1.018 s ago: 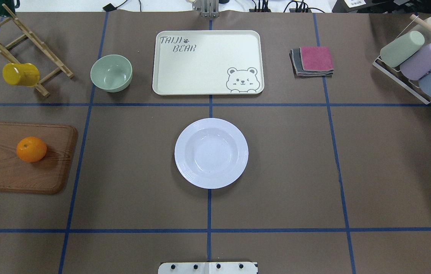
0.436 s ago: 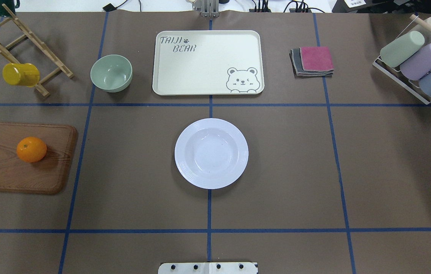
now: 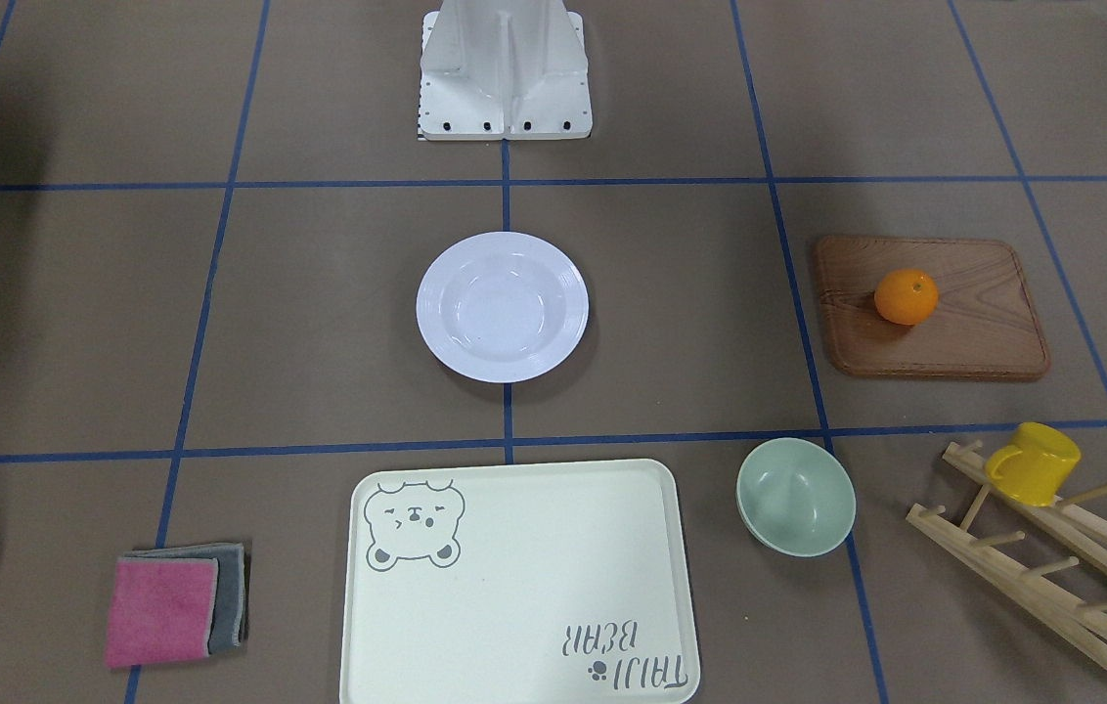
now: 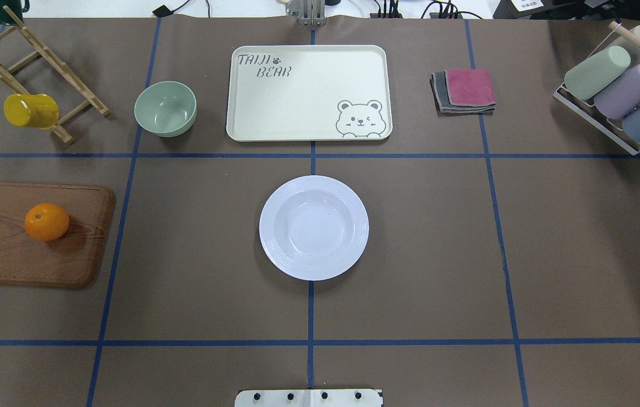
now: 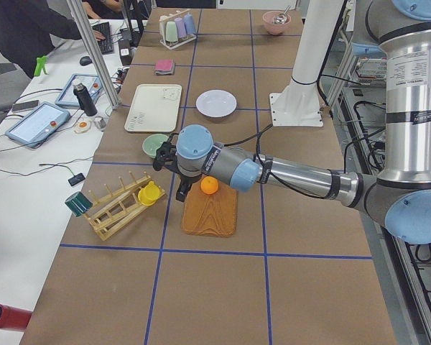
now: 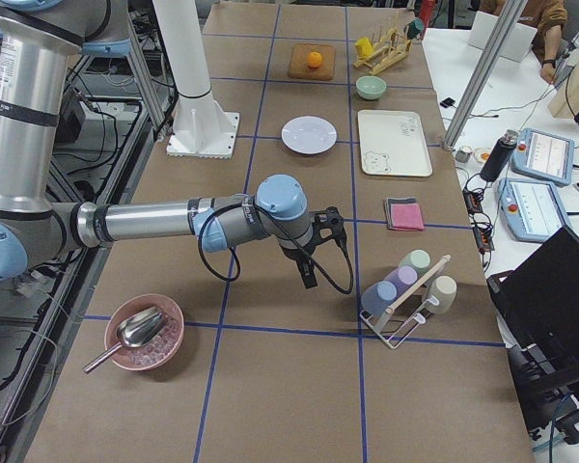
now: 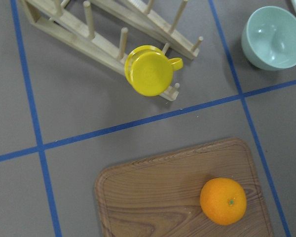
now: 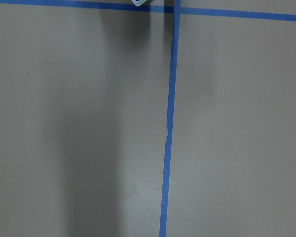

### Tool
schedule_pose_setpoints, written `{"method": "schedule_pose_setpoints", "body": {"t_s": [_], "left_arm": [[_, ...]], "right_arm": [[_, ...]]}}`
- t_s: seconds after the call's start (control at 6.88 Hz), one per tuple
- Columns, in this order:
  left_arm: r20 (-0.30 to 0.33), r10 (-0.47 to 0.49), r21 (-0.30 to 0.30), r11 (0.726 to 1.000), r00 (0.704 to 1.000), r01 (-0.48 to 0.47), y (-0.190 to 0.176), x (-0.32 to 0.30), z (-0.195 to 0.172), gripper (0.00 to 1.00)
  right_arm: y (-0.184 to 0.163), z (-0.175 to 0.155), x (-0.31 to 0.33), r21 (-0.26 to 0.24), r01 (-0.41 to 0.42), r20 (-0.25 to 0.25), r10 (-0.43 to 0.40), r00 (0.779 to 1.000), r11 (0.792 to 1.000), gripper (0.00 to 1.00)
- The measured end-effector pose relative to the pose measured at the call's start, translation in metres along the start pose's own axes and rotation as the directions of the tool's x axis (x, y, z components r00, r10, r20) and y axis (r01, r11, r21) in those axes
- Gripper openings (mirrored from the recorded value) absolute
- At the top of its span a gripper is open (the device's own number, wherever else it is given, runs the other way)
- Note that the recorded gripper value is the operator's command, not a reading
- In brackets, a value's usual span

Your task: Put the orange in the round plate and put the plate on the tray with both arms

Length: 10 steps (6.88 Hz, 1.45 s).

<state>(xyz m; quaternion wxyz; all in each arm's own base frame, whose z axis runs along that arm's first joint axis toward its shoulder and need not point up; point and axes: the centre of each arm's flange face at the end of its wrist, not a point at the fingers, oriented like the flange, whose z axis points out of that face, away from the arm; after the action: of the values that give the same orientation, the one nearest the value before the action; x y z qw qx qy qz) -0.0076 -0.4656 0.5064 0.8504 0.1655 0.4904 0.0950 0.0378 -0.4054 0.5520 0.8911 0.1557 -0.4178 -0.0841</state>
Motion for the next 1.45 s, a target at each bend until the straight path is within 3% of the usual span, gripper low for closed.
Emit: {"method": "schedule_pose_setpoints", "body": {"t_s": [0.15,0.29,0.58,0.87,1.45], "left_arm": [[-0.018,-0.030,0.001,1.000,0.999,0.030,-0.008,0.021,0.017,0.99],[0.005,-0.070,-0.004,0.998,0.998,0.070,-0.011,0.043,0.046,0.99],[0.112,-0.081,-0.037,0.996,0.990,0.085,-0.005,0.089,0.128,0.99],[0.171,-0.037,-0.085,0.995,0.985,0.052,0.016,0.122,0.187,0.99],[0.202,-0.010,-0.172,0.984,0.979,0.045,0.044,0.125,0.239,0.97]], "right_arm": [[-0.008,0.003,-0.010,0.013,-0.038,-0.001,0.038,0.999,0.999,1.00],[-0.015,0.012,-0.025,0.006,-0.078,-0.025,0.079,0.997,0.997,1.00],[-0.021,0.022,-0.043,0.002,-0.124,-0.056,0.124,0.991,0.992,1.00],[-0.021,0.024,-0.045,0.002,-0.133,-0.061,0.133,0.989,0.991,1.00],[-0.018,0.025,-0.043,-0.001,-0.138,-0.063,0.138,0.988,0.990,1.00]]}}
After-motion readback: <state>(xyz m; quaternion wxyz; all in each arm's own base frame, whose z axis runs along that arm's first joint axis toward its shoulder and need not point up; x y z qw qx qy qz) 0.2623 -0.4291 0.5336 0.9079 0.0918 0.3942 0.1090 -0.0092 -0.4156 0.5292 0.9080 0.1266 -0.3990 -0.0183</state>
